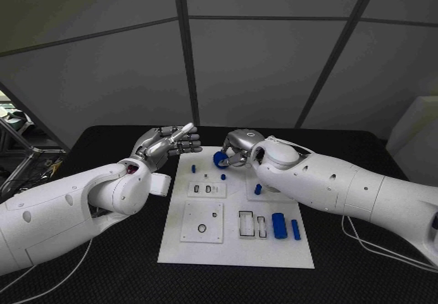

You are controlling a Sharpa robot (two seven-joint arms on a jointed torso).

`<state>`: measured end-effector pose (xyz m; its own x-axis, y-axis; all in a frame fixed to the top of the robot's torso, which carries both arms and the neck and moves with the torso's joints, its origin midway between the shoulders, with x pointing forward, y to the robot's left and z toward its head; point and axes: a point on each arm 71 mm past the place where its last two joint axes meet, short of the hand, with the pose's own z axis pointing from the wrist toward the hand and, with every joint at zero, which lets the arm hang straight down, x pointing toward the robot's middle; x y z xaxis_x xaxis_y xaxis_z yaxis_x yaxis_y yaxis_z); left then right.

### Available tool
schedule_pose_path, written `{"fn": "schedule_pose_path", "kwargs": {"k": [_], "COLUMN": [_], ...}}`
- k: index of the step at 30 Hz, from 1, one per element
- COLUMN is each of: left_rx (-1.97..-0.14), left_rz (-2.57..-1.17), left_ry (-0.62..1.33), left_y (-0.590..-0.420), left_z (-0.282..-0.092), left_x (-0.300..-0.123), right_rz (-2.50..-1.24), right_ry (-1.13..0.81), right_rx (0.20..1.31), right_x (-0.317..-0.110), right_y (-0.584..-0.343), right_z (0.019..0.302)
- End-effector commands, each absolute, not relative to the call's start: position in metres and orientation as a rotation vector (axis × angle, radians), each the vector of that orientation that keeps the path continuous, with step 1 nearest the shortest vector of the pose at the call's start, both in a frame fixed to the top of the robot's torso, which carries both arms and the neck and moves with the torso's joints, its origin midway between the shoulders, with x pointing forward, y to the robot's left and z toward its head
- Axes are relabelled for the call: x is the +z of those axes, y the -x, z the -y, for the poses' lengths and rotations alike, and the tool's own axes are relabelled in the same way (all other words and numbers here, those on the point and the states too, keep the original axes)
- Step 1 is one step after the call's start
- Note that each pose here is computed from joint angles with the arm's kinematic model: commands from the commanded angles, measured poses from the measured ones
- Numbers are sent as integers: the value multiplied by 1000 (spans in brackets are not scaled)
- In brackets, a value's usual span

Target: Assemble the parts on the task board

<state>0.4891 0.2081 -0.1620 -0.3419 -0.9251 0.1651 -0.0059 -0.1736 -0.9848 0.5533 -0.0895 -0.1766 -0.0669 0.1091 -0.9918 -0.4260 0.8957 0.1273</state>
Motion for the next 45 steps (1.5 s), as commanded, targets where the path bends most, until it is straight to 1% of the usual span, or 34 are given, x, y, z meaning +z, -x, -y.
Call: {"fn": "schedule_pose_path", "kwargs": {"k": [1, 19, 23, 26, 29, 31, 35, 36, 38, 41, 45], "left_rx": [-1623, -1621, -1620, -1619, -1618, -1615, -1611, -1610, -1609, -1610, -1613], "left_rz": [-1362, -1369, -1369, -1368, -1366, -1364, -1361, -1361, -1361, -1363, -1365], "left_ry": [1122, 1125, 1126, 1126, 1126, 1126, 1127, 1127, 1127, 1127, 1127], "left_y": [-489, -489, -489, -490, -490, -490, -490, -490, -490, -491, -491], "left_z": [-206, -206, -207, -207, -209, -210, -213, -213, -214, -215, -215], "left_x": [-161, -161, -161, -161, -161, -161, -162, -162, -162, -162, -162], "right_rz": [-1616, -1595, -1542, -1477, -1432, -1422, -1466, -1476, -1515, -1550, -1573], "right_ry": [265, 246, 226, 189, 147, 95, -20, -38, -91, -150, -199], "right_rx": [447, 451, 477, 537, 612, 675, 788, 803, 842, 861, 842], "right_x": [-178, -178, -173, -167, -162, -159, -158, -158, -160, -162, -164], "right_y": [-554, -557, -555, -551, -545, -540, -534, -533, -532, -532, -535], "right_z": [87, 87, 90, 96, 108, 122, 157, 163, 183, 212, 246]}}
